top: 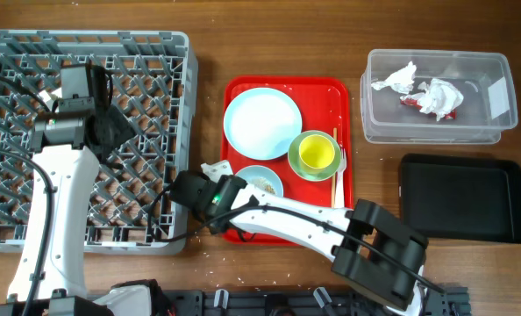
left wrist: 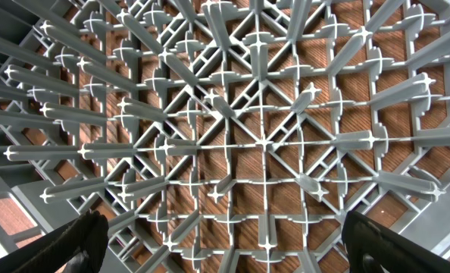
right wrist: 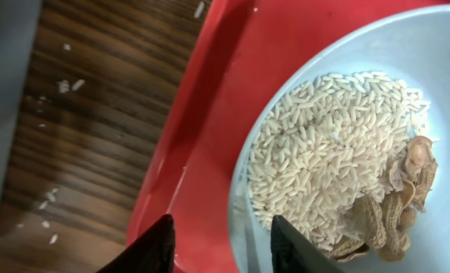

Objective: Sort waste into correct bins and load items into the dishwasher rack
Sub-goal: 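Grasp the rim of the light-blue bowl of rice with the right gripper, then lift the bowl and move it over the black tray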

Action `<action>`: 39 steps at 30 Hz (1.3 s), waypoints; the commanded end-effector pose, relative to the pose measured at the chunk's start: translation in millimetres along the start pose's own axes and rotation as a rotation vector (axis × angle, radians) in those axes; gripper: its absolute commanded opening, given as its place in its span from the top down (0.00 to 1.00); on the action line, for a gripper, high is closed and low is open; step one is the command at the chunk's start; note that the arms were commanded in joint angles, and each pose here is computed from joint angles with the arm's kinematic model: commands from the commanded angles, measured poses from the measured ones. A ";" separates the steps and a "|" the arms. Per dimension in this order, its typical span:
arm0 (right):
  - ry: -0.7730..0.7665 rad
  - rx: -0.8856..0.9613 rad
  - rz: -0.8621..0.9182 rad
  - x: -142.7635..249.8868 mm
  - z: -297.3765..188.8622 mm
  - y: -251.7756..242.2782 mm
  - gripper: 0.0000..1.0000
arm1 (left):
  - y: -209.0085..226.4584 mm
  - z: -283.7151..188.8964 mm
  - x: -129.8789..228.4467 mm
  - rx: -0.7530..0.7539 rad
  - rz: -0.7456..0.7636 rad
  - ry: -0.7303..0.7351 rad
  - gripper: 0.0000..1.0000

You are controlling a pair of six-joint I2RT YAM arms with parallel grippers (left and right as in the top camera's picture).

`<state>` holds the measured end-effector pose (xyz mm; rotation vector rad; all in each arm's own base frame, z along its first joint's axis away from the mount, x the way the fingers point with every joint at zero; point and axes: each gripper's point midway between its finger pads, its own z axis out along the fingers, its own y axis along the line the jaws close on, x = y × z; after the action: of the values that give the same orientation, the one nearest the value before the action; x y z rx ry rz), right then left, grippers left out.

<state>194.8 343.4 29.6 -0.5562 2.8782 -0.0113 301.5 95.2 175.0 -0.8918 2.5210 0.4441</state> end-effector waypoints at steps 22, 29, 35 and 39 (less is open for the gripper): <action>-0.006 0.192 0.042 -24.3 -62.1 -31.9 0.96 | 0.1 -3.4 -6.1 0.005 -0.010 -0.016 0.00; 0.015 0.228 0.433 -65.4 -114.0 -146.2 0.96 | 0.1 -3.4 -6.1 0.005 -0.010 -0.016 0.00; -0.044 -0.012 0.765 -64.3 -182.1 -319.0 0.96 | 0.1 -3.4 -6.1 0.005 -0.010 -0.016 0.00; -0.001 -0.036 1.013 -19.5 -173.1 -412.9 0.96 | 0.1 -3.4 -6.1 0.005 -0.010 -0.016 0.00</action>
<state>335.9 -12.4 229.6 0.8678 2.7879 0.0961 301.6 95.2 175.1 -0.8918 2.5204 0.4444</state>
